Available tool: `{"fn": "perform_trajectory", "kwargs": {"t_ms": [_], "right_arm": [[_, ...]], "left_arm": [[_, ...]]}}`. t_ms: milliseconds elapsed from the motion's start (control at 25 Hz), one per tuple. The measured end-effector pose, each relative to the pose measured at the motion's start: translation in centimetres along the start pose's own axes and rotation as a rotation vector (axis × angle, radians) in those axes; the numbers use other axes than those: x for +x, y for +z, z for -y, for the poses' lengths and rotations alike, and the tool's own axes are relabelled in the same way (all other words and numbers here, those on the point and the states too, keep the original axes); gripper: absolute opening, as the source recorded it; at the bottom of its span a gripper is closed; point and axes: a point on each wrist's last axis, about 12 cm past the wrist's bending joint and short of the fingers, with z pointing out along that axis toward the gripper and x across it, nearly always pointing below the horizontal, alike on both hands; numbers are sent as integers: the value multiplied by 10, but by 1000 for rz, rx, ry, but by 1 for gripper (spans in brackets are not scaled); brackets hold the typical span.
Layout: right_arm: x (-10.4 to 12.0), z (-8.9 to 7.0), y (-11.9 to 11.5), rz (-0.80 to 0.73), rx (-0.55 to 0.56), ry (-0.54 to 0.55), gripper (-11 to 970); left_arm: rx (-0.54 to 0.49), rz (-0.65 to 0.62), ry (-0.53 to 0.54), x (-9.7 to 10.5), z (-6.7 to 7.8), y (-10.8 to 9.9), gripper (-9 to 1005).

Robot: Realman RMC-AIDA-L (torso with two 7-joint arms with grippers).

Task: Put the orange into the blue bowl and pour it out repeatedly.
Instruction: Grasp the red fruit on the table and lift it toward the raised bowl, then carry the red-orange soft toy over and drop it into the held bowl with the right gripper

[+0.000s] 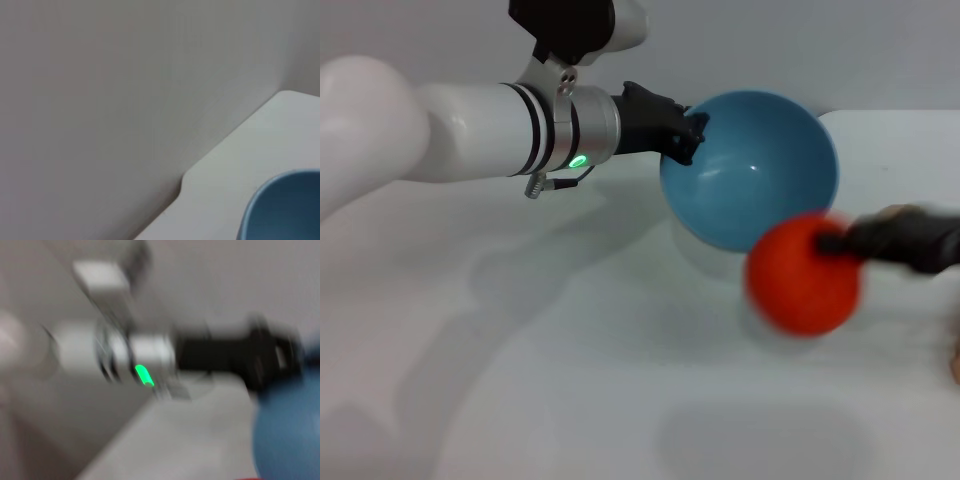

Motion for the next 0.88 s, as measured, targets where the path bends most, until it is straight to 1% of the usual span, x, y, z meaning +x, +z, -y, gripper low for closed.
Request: {"fn": "perform_trajectory", "kwargs": {"t_ms": [80,200,280,360,400,560,720,880], "right_arm": [[-12,-12,-28,133,-27,-62,55],[-23,-23,-58,271,-48,-127,42],[-25,-24,-72,343,-30,-141,36],[-23,-21,-79,389,0,-143,31],[-21,-18,-79,401,10,-141,28],[-13,-6,-67,379,24,-112,28],[-8,9,-42,269,67,-50,27],[-8,18,-22,189,117,-29,27]], "left_arm": [[14,-5,7,-1,3,1,-2],[31,-11,16,-2,8,2,-2],[61,-23,33,-4,17,5,-2],[97,-31,62,-6,29,7,-2],[110,-32,76,-6,35,8,-2],[122,-32,87,-7,40,9,-1],[118,-27,84,-8,40,9,-1],[111,-25,81,-8,38,9,-1]]}}
